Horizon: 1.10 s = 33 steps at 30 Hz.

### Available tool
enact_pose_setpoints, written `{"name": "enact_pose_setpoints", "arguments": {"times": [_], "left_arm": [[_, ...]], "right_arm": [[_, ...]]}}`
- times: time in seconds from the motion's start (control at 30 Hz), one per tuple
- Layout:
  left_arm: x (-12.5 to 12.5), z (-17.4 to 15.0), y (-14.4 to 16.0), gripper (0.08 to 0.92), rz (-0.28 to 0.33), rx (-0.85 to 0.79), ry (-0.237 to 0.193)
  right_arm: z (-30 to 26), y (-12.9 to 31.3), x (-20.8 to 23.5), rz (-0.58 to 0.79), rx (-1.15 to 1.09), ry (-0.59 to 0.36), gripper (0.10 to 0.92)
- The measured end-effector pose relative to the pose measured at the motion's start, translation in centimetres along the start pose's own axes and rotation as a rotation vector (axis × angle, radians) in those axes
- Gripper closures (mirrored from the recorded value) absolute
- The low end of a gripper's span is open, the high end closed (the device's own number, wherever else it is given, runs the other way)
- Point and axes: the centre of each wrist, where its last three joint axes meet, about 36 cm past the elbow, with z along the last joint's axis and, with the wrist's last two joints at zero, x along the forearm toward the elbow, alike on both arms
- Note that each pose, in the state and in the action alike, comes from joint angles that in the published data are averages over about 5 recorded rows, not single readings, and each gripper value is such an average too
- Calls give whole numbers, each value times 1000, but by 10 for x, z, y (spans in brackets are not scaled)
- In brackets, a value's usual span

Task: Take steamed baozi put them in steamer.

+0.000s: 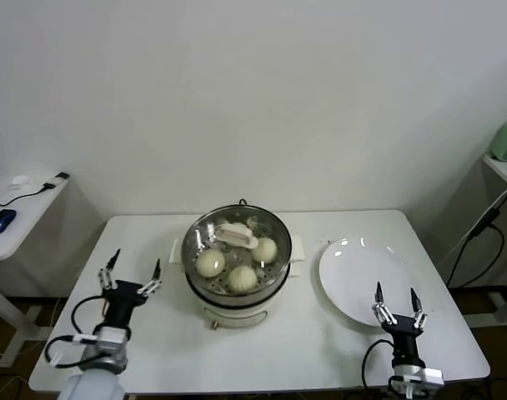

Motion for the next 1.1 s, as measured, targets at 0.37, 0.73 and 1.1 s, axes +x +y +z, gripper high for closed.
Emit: {"name": "enact_pose_setpoints", "arguments": {"times": [0.37,0.73,1.1], "left_arm": [[14,39,20,177,-42,331,67],[20,60,23,177,-55,425,90],[19,74,24,177,-58,442,95]], "right_arm": [[-1,3,5,-25,6,26,200],[-1,6,8,-39,13,40,200],[1,8,12,-41,27,49,200]]}}
